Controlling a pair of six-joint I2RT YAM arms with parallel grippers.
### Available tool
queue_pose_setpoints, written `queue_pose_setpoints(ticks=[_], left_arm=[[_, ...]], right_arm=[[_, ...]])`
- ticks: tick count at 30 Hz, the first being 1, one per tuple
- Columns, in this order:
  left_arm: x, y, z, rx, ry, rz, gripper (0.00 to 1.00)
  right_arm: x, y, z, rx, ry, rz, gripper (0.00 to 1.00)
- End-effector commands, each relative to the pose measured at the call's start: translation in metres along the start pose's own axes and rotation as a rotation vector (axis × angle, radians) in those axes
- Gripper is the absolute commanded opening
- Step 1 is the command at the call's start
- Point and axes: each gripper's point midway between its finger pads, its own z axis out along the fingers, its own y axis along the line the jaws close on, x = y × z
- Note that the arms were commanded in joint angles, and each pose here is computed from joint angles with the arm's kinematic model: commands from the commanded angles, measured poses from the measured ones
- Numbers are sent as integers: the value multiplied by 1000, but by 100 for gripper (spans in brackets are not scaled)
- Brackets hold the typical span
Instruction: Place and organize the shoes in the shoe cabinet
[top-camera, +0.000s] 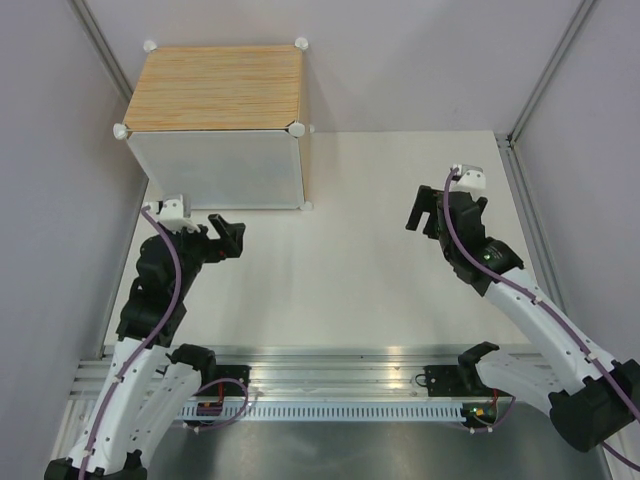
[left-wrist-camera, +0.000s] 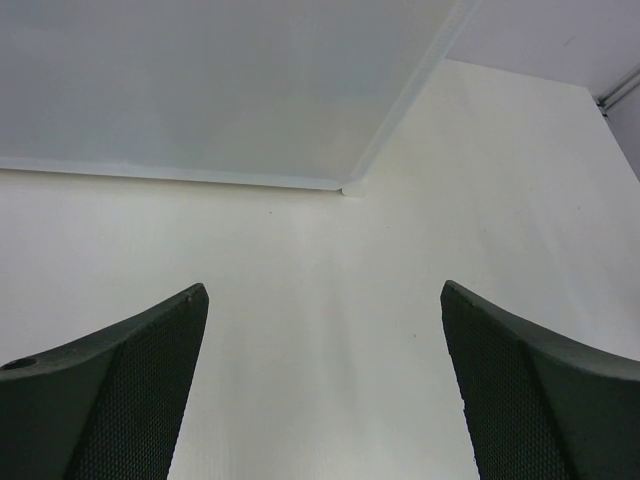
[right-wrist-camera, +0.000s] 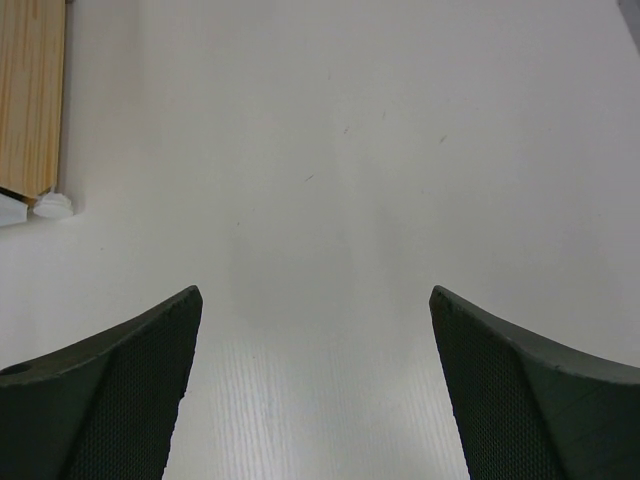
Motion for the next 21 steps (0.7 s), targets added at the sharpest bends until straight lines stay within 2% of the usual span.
queue_pose_setpoints(ticks=[1, 21], left_arm=[[-6, 1, 1, -7, -29, 15, 99], [-8, 22, 1, -124, -26, 43, 99]], right_arm=[[-11, -17, -4, 92, -57, 24, 98], [10, -15, 14, 130, 11, 52, 98]])
